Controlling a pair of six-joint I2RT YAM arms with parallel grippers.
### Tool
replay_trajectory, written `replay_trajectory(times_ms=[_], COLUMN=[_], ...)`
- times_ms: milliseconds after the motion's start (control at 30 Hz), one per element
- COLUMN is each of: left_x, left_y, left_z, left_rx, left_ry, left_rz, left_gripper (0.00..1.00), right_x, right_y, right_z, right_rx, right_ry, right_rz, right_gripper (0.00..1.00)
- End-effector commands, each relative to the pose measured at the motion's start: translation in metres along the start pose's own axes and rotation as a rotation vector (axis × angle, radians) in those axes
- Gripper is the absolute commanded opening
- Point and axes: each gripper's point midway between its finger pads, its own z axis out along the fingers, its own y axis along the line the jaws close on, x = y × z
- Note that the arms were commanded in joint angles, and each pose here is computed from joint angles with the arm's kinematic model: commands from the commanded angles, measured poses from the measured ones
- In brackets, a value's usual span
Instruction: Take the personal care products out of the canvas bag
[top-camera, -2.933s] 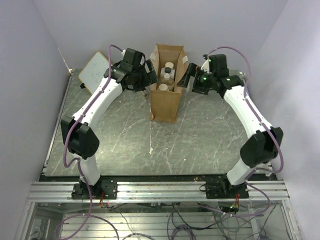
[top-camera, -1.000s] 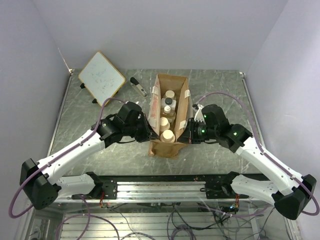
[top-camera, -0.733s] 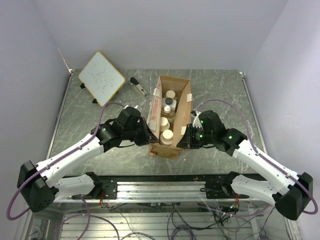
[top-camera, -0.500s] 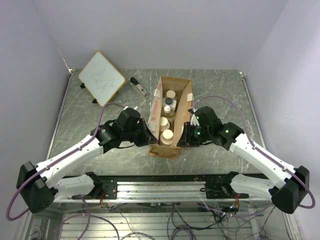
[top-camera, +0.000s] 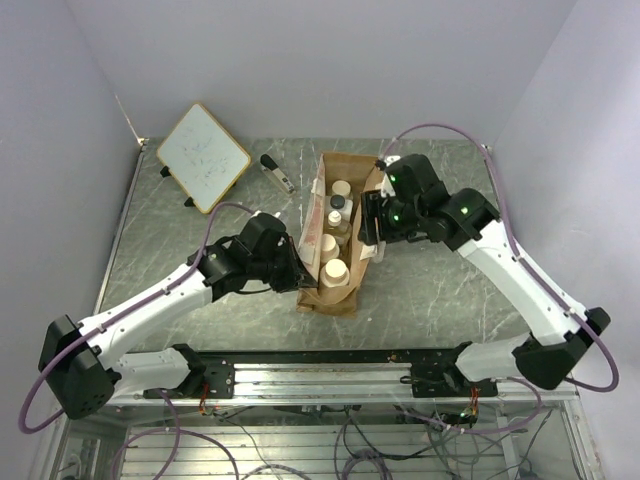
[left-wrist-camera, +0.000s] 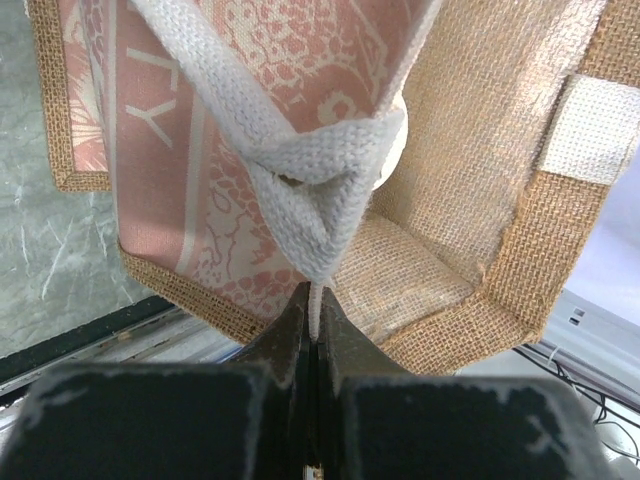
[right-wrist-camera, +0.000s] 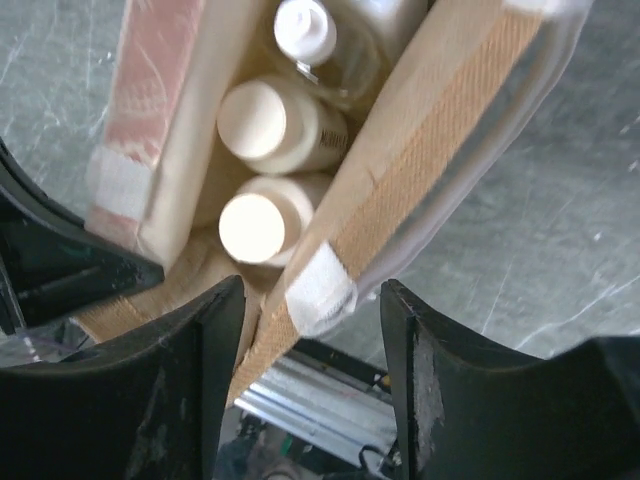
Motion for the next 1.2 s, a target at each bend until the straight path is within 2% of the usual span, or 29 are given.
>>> replay_trajectory(times_ms=[0,200,367,700,1000,1167], left_x=[0.024,0.018,0.017,0.005,0.004,0.003], left_y=[0.031,0.027,0.026,0.016,0.013,0.013], left_z=[0.002,-0.003,-0.004,-0.009,-0.006,-0.010], left_rx=[-0.133,-0.133,-0.124,-0.104,-0.107,-0.120], left_ry=[0.112,0.082,0.068,0.008,0.021,0.018], left_rz=[0.021,0.015,-0.012,-0.010,0.004,0.015], left_gripper=[0.07,0.07,0.07,0.07,0.07,0.07], right_x=[-0.021,-0.044,-0.030,0.010,0.026,0.035], right_y=[-0.003,0.030,0.039,0.036,0.033,0.035], right_z=[0.012,0.056,0.090,0.122,0.161,0.177], right_rx=[0.047,-0.060,-0.080,-0.049,0.058,0.100], right_ry=[0.005,0.031,0.106,0.181,0.205,0.204], right_rz=[-0.089,-0.080,-0.124,-0.222,-0.219,-0.199], right_gripper=[0.58,0.59,0.59,0.83,0.97,0.98])
